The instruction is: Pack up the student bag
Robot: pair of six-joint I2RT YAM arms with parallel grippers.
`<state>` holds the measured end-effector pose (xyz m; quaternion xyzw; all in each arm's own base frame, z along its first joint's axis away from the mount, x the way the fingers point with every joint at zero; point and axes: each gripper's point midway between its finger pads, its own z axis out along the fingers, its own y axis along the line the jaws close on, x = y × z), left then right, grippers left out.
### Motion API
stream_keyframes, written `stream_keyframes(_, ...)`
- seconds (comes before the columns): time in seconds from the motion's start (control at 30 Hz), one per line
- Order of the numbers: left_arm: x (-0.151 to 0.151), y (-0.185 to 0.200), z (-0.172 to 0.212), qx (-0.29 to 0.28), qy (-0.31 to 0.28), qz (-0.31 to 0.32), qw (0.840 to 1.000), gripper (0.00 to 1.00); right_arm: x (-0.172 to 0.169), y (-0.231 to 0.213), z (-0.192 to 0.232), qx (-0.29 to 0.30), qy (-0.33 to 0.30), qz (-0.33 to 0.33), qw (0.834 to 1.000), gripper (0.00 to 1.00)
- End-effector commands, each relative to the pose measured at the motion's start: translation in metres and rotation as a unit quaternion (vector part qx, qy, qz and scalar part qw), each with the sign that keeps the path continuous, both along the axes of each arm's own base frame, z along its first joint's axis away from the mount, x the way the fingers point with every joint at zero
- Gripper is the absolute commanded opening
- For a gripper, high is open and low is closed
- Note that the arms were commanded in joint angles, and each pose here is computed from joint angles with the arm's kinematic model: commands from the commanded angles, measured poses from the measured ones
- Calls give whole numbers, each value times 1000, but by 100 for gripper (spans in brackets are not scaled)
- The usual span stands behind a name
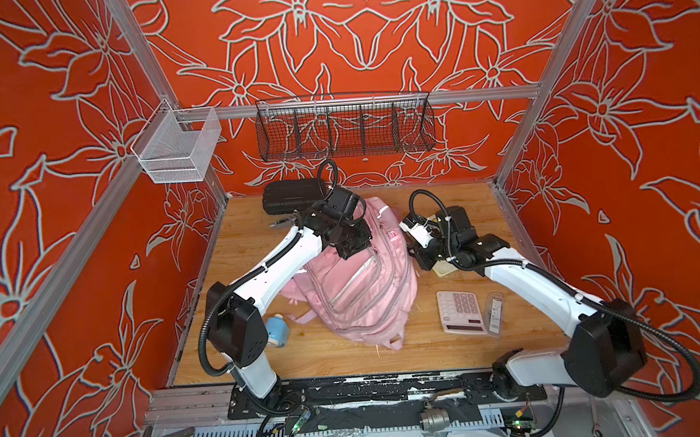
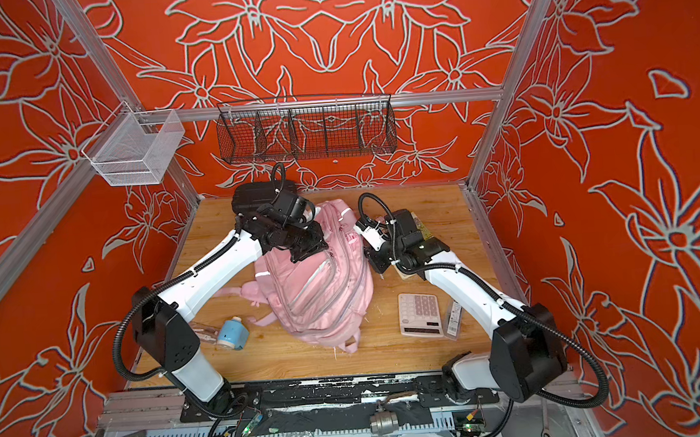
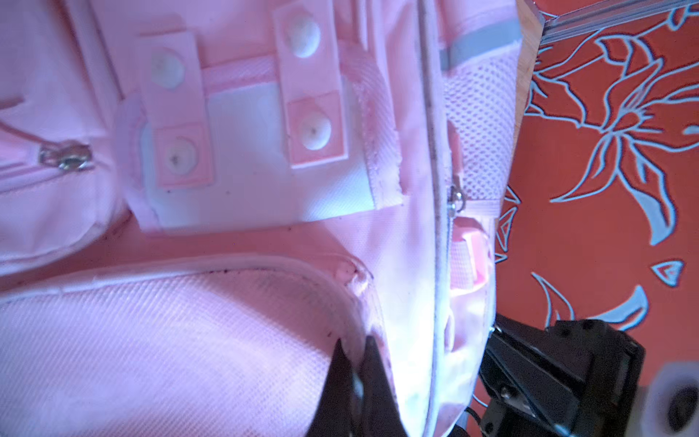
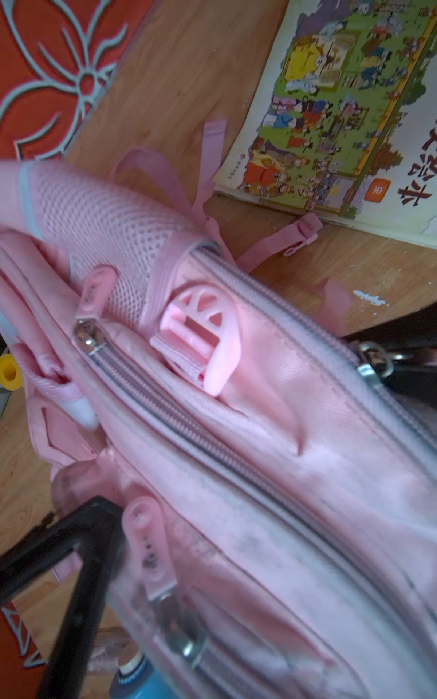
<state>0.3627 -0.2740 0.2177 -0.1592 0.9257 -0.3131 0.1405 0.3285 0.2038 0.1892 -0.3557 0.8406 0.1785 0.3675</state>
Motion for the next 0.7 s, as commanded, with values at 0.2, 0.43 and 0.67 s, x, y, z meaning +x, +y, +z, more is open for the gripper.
stream_keyframes(0.2,62,-7,37,-91,-86,100,987,0,-34,12,-2,-12,14,41,999,0)
stream_keyframes(0.43,78,6,39,-86,-99,150,980,0,-54,17,0,-3,15,54,998,0)
stream_keyframes(0.67,96,-1,36,-85,-98,163,978,0,-72,39,-9,0,38,73,997,0)
